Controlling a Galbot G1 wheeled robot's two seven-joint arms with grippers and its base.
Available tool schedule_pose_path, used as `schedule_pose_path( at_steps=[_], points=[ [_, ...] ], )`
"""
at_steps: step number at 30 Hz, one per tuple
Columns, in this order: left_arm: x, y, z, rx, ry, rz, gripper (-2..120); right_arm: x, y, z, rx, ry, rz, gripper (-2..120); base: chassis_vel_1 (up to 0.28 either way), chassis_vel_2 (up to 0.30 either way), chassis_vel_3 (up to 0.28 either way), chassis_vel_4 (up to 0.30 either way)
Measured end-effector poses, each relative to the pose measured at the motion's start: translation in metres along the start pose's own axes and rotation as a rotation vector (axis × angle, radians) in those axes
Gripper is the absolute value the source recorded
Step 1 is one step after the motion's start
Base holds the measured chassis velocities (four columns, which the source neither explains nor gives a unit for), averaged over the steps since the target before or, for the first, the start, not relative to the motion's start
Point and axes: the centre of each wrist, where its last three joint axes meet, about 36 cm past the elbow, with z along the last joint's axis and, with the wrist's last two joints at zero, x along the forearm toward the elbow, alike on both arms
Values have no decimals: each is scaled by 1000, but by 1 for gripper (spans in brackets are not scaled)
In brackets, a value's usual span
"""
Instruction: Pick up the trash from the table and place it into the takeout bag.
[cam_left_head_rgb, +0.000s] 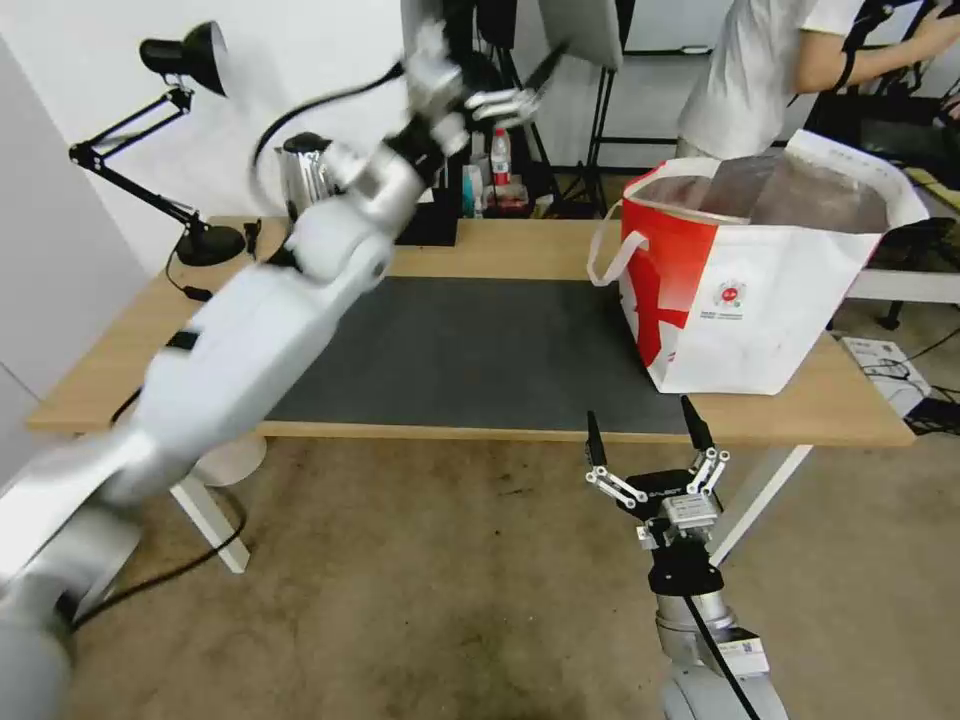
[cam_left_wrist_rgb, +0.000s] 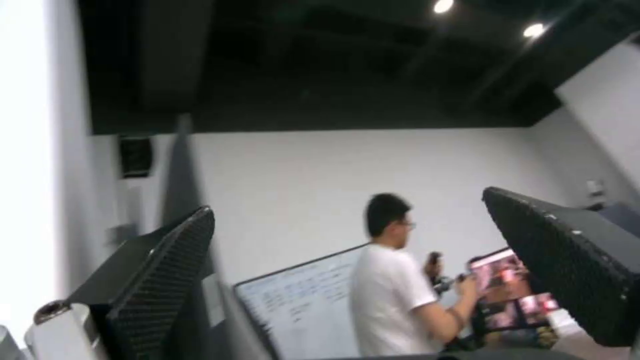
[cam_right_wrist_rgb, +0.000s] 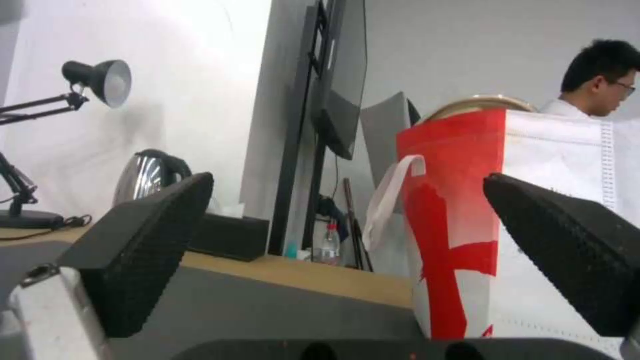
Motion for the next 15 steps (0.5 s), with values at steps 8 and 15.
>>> schedule_pose_path(
  at_steps=[8, 15],
  points=[
    [89, -10, -29, -10, 46, -113, 100, 0, 0, 0, 0, 0, 0, 100, 0, 0, 0, 0],
    [168, -41, -48, -18, 79, -263, 100, 0, 0, 0, 0, 0, 0, 100, 0, 0, 0, 0]
  ],
)
